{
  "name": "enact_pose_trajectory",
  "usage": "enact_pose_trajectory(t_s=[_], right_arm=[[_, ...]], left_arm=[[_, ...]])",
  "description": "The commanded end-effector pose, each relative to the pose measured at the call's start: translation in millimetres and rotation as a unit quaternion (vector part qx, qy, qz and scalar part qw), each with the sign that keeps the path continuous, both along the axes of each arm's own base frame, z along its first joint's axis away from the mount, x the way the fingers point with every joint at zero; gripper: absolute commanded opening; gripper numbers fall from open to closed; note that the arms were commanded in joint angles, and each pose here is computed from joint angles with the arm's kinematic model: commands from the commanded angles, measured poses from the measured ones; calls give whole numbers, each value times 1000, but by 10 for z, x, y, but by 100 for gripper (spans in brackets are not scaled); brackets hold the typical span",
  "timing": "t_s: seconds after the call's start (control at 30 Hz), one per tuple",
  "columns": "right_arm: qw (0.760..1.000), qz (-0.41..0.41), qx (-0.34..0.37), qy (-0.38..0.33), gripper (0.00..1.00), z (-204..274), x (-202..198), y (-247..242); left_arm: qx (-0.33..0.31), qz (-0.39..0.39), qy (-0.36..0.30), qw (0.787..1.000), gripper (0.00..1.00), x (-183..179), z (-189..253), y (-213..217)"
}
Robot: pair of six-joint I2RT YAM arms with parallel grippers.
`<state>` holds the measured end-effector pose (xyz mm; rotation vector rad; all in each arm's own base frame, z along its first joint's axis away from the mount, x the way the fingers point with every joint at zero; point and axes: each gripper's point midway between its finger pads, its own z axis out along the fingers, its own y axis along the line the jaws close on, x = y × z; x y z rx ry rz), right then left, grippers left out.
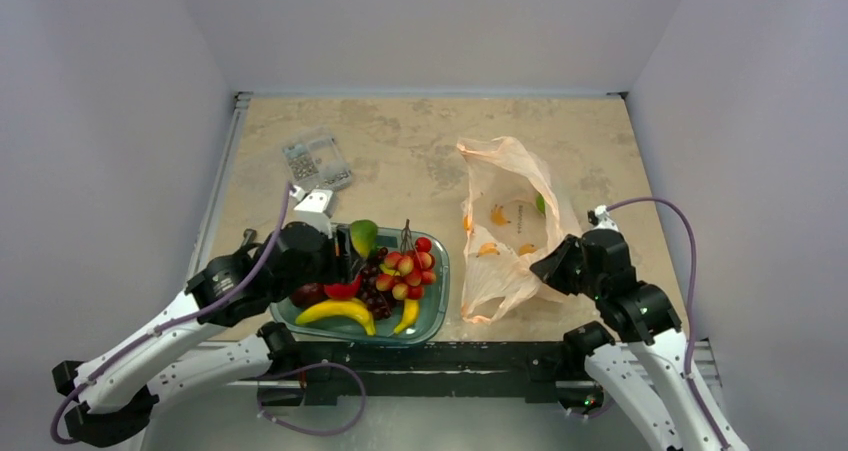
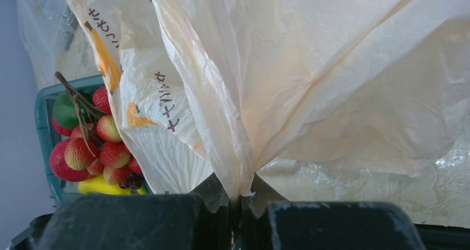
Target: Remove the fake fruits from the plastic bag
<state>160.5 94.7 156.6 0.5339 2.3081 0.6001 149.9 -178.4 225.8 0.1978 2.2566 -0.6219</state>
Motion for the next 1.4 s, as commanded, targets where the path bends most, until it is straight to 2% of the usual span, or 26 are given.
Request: enact_pose_trajectory(t_s=[0.0,0.07,0.23,0.6,0.7,0.9,1.0,1.07,1.2,1.37], right_arm=[[999,25,-10,-24,0,83,65,36],[999,32,-14,-19,0,63,60,44],[999,39,-12,-19,0,65,56,68],[999,42,-6,-22,0,80,37,77],[999,43,-6,-21,0,78,45,87],[999,46,-8,-21,0,57,70,99],[999,49,-8,-16,0,24,69,108],[999,50,-8,-14,0,9,67,112],[999,51,-9,-13,0,2,67,113],[997,69,-7,-17,0,14,100,170]], left_arm=[[160,167,-37,972,1,147,-324,971],[184,195,-47,962,3,162,-361,1128],[219,238,-49,945,18,227,-486,1246],[282,256,-21,925,33,319,-779,1196],[273,255,-15,928,42,308,-802,1167],[253,256,-9,933,79,274,-803,1151],[255,258,-13,932,91,270,-780,1179],[256,260,-17,931,95,274,-736,1198],[247,242,-26,938,96,297,-602,1147],[188,171,-34,967,96,322,-376,824]])
